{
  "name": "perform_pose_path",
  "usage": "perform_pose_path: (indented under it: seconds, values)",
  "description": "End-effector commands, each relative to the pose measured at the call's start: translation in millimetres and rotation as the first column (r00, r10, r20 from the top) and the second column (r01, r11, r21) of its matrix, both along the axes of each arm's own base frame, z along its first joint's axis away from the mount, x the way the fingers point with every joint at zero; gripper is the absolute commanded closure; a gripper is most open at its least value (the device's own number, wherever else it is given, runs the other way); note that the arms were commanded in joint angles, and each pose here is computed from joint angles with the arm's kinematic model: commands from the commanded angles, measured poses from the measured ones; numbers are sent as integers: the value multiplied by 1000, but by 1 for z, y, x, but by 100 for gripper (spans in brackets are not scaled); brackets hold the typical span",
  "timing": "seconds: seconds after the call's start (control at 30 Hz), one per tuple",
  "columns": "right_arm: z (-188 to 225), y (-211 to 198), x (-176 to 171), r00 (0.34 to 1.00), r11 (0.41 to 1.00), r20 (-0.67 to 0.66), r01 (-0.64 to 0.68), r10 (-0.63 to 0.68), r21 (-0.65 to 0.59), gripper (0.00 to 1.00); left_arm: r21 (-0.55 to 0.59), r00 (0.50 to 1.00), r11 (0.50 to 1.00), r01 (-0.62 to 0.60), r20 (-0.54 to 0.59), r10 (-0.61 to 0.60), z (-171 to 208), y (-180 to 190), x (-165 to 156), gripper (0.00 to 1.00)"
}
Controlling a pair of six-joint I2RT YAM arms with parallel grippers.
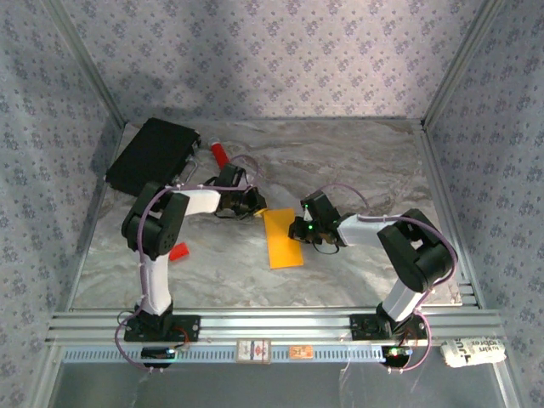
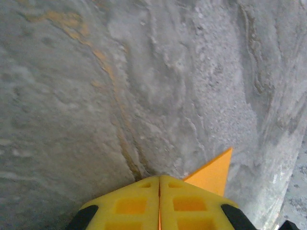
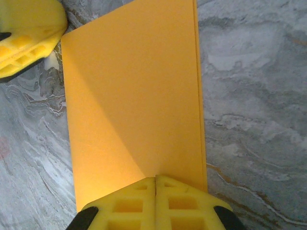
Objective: Fold a paper plane with a square sheet of paper (pick it up from the middle)
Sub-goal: First fold the square sheet of paper in half at the center of the table.
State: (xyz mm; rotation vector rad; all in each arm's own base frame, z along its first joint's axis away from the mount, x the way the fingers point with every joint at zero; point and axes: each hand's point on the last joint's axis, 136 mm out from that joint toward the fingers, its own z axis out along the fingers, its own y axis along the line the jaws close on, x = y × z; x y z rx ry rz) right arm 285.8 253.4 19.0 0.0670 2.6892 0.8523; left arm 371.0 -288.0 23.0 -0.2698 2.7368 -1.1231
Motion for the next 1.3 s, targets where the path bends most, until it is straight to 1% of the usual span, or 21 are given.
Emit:
perform_pose_path:
  seconds: [0.0,0.1,0.3,0.37,0.47,0.57,0.73,0.83,0.93,1.03,1.13,1.27]
  values:
    - [-47,-45,-39,986,981,-161,15,-46,-192,100,45,999,999,-5,-38,7,-8,5,-3,92]
    - [-44,-42,-36,987,984,-156,14,-43,-180,100,43,1000,999,-7,-19,8,4,6,-3,92]
    - [-36,-34,-27,989,988,-139,17,-39,-155,100,32,997,999,-7,71,4,48,7,-2,89]
    - [-34,-31,-25,990,989,-134,14,-34,-146,100,12,996,1000,18,90,-19,58,2,-6,89]
    - [-33,-30,-23,991,989,-132,12,-31,-145,100,-17,992,997,78,100,-76,65,-12,-17,89]
    - [-34,-30,-22,990,989,-135,13,-33,-146,100,-42,990,992,121,79,-118,57,-25,-25,90]
    - [-34,-30,-23,990,989,-136,13,-34,-148,100,-72,993,990,118,19,-117,28,-31,-28,90]
    - [-35,-32,-25,990,988,-138,14,-36,-152,100,-54,996,995,83,-18,-84,9,-24,-26,91]
    - [-34,-32,-26,990,988,-135,16,-36,-150,100,-26,999,999,42,-31,-43,-1,-14,-22,91]
    - [-33,-31,-25,990,989,-133,15,-35,-144,100,5,998,999,42,-51,-42,-10,-9,-23,91]
    - [-27,-27,-23,991,993,-127,16,-31,-116,100,-5,998,999,51,-48,-51,-5,-11,-23,91]
    - [-8,-14,-15,995,1000,-99,18,-20,-23,100,-18,997,997,79,-7,-79,19,-19,-21,89]
